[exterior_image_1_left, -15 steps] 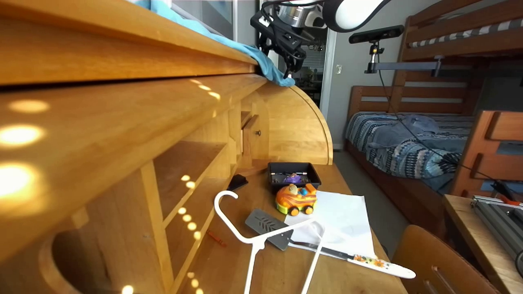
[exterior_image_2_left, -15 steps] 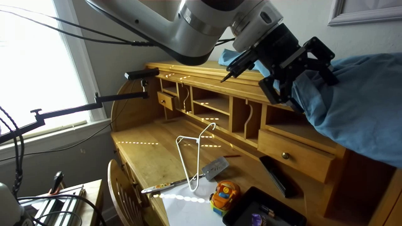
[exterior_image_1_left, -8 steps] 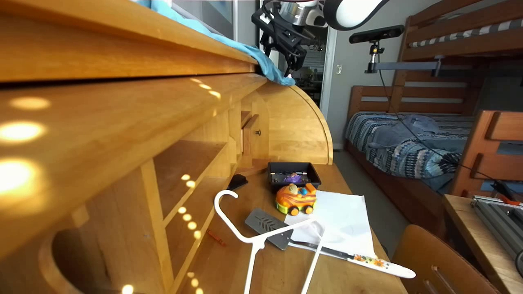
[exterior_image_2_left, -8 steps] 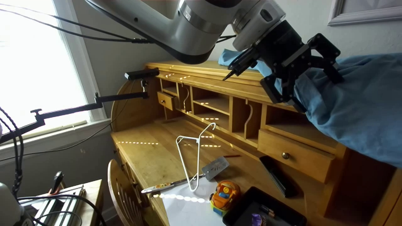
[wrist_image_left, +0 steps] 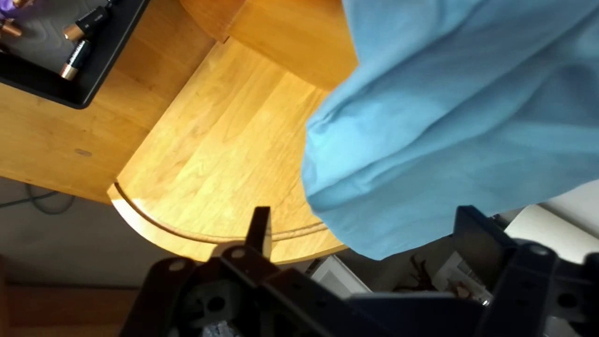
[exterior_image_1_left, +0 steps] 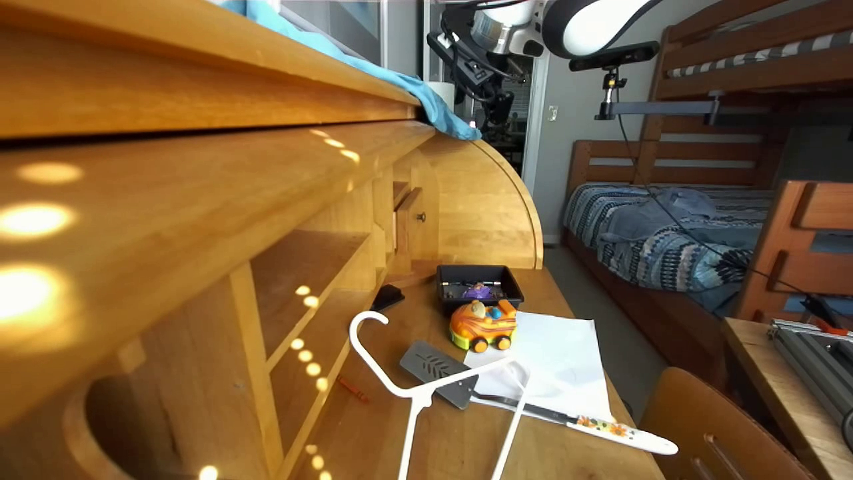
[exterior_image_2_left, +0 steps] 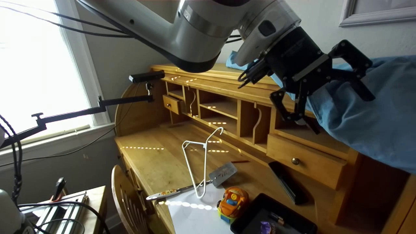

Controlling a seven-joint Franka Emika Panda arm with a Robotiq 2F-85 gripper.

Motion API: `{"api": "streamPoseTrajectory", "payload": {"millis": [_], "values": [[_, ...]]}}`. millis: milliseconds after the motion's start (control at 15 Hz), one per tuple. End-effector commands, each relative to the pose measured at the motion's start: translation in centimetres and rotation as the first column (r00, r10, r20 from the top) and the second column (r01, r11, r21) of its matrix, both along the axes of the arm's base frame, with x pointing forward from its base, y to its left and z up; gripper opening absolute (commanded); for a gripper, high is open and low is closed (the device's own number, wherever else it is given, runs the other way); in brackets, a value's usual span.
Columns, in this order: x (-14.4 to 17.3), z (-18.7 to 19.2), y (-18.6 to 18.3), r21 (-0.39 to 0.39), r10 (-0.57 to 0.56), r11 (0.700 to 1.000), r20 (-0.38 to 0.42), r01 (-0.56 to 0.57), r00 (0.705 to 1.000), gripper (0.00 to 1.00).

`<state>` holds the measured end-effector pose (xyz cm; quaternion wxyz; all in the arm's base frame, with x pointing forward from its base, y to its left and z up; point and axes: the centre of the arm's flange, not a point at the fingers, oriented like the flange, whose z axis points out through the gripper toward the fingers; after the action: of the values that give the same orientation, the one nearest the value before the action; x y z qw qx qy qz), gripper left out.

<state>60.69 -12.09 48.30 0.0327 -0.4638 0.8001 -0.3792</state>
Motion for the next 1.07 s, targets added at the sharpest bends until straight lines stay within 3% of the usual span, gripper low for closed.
{"api": "streamPoseTrajectory", "payload": {"millis": [0,467,1000], "values": [[-2.2,-2.2,-0.1,-0.016,-0.082,0.996,0.036,0.083,0.996,1.0],[-2.5,-3.3,-2.0,-0.097,-0.142,0.984,0.109,0.152,0.984,1.0],[-1.0,-4.2,-3.8,-0.121,-0.097,0.987,0.086,0.107,0.992,1.0]]}}
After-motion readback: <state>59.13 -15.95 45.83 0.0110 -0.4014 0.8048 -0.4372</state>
